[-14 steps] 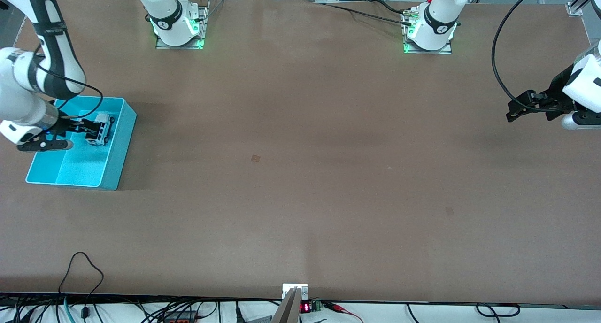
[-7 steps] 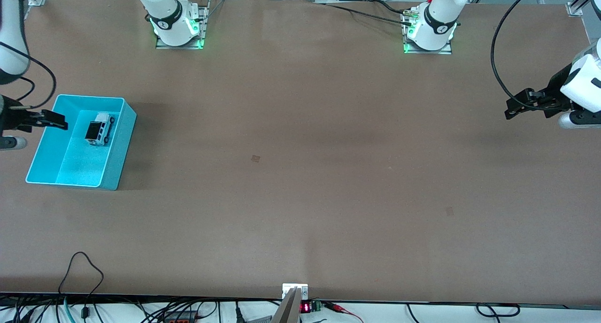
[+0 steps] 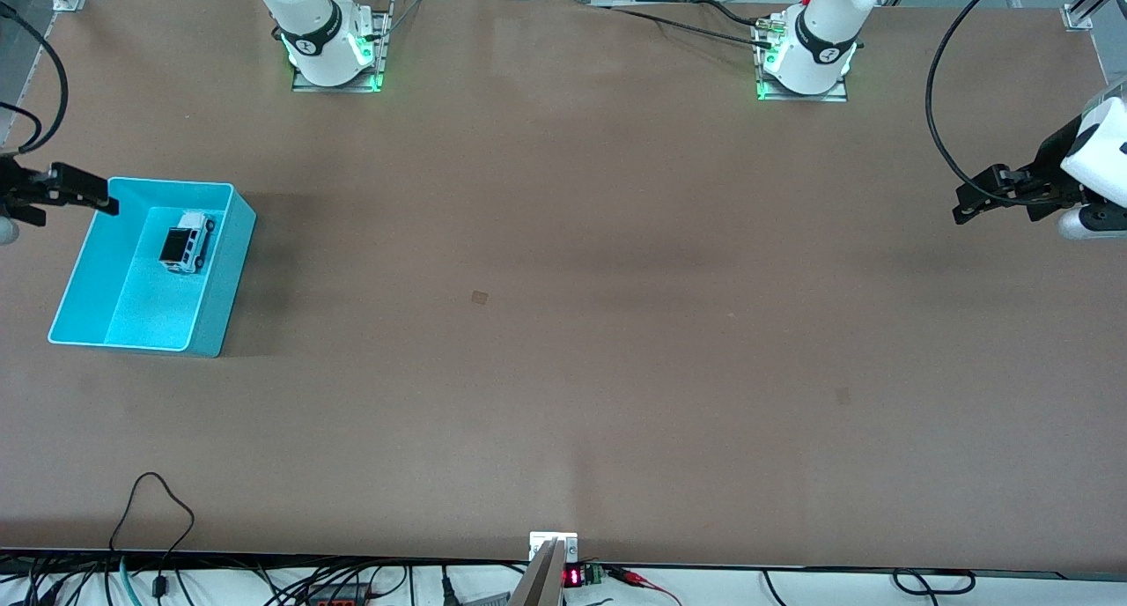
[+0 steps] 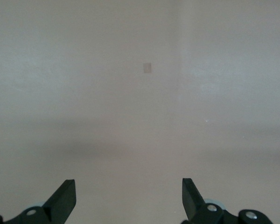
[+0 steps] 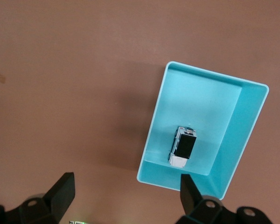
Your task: Wind and store white jeep toy
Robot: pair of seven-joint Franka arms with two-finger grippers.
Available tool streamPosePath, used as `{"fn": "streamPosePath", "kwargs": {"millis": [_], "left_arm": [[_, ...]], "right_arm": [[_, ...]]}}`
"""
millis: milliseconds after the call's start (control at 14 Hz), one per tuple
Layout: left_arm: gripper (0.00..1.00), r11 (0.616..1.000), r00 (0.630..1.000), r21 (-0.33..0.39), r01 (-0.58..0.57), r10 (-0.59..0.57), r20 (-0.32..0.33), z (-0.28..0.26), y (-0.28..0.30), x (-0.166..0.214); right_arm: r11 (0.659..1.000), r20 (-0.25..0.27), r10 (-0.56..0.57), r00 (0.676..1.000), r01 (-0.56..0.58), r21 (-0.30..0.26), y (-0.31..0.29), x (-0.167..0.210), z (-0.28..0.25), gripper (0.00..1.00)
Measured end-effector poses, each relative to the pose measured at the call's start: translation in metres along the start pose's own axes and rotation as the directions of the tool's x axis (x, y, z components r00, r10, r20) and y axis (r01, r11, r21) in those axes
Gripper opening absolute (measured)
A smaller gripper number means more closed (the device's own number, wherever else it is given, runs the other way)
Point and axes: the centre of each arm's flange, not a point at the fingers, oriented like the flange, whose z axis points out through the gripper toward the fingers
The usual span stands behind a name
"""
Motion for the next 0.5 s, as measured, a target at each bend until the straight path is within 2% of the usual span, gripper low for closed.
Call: {"fn": "streamPosePath", "kwargs": {"millis": [286, 500], "left_arm": [[1.0, 1.0, 1.0, 0.0, -0.004, 0.004, -0.009, -0.009, 0.002, -0.005], [1.0, 1.0, 1.0, 0.0, -0.005, 0.005, -0.006, -0.012, 0.002, -0.01]], "right_arm": [[0.998, -0.003, -0.047, 0.999, 0.047, -0.041, -0.029, 0.005, -0.011, 1.0], [0.997, -0.018, -0.061, 0.998, 0.06, -0.051, -0.038, 0.008, -0.019, 1.0]]}}
